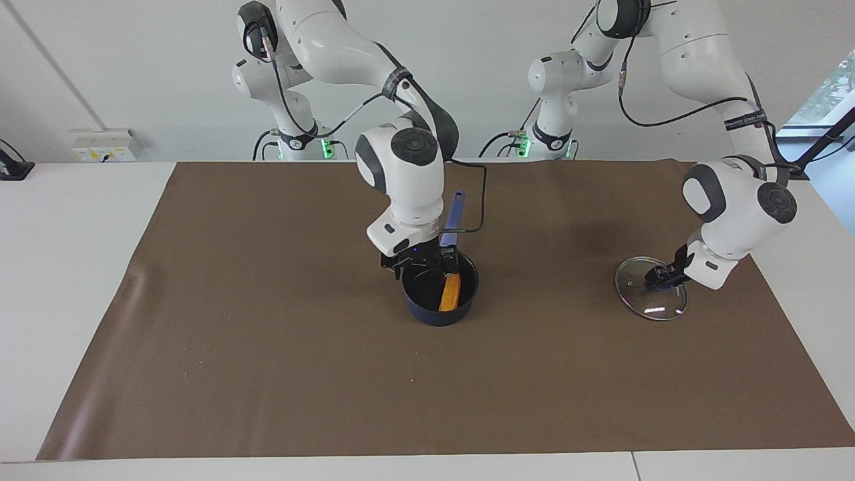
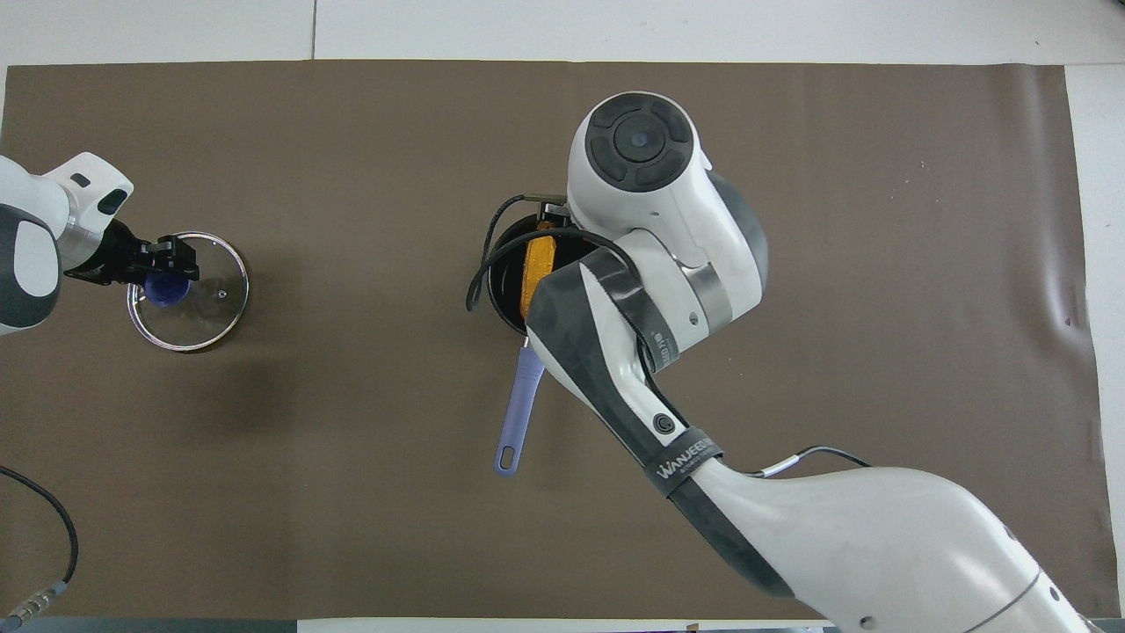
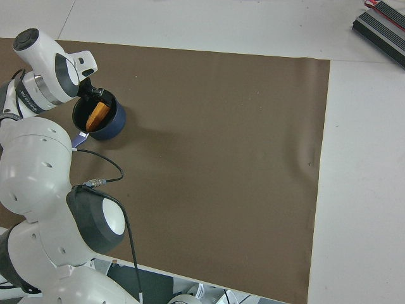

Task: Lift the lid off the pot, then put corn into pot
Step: 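Lower the corn into the pot with the right gripper and release it, then withdraw the right gripper from the pot while the left gripper sets the lid down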

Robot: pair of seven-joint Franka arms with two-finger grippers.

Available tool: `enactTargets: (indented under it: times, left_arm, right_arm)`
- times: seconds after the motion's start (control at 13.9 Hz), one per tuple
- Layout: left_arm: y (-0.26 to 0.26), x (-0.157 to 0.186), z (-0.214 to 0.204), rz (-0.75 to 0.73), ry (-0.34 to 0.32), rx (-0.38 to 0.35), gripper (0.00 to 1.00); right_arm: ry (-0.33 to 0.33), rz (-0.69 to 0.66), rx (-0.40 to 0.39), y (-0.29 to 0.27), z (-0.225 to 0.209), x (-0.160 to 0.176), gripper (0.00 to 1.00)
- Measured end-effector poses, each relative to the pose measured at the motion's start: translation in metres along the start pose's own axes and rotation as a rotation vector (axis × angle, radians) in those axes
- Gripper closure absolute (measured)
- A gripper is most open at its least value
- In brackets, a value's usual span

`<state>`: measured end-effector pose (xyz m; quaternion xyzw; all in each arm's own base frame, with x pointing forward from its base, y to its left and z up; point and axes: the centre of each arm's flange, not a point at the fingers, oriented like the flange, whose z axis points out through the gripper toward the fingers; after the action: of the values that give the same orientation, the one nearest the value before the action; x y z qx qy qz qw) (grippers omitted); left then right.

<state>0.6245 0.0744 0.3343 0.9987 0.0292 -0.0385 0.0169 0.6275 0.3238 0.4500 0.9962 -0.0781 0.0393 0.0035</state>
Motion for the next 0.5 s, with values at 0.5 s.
enactTargets:
  times: [0.5]
  left_arm:
    - [0.002,0.003,0.000,0.150,0.027,0.003,0.33]
  right_arm:
    - [-0.116,-0.080,-0.039,0.255,-0.163,0.022,0.00]
